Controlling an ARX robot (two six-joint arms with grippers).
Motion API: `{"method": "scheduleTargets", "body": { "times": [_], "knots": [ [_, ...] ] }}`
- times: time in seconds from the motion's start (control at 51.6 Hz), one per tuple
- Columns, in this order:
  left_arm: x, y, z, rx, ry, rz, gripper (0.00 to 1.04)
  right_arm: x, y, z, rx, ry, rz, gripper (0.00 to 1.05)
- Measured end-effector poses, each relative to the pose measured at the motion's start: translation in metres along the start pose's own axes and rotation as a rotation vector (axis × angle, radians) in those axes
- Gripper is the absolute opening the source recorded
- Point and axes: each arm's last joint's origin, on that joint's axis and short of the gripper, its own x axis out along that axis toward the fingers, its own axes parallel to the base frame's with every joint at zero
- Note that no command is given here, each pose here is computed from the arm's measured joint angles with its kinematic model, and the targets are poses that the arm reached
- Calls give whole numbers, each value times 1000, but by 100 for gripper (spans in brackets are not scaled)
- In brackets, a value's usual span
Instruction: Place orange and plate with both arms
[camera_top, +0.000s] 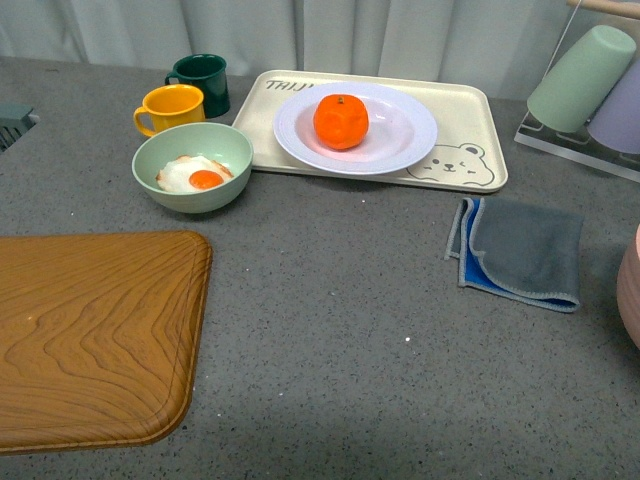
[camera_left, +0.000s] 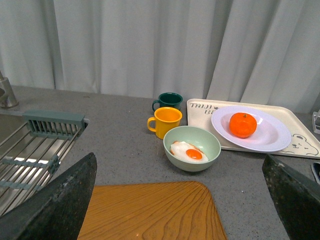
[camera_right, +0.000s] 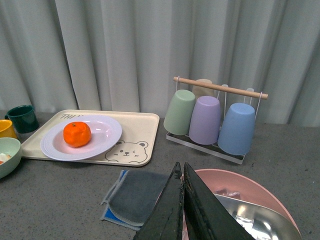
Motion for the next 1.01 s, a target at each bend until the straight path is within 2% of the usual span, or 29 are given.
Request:
{"method": "scheduleTargets", "body": {
  "times": [0.097,0.426,0.659,1.008],
  "knots": [
    [0,0,0,0,0,0,98,0,0,0,0,3,0,1],
    [0,0,0,0,0,0,98,0,0,0,-1,3,0,60],
    [0,0,0,0,0,0,98,0,0,0,-1,3,0,95],
    [0,0,0,0,1,0,98,0,0,0,-1,3,0,95]
  ]
}}
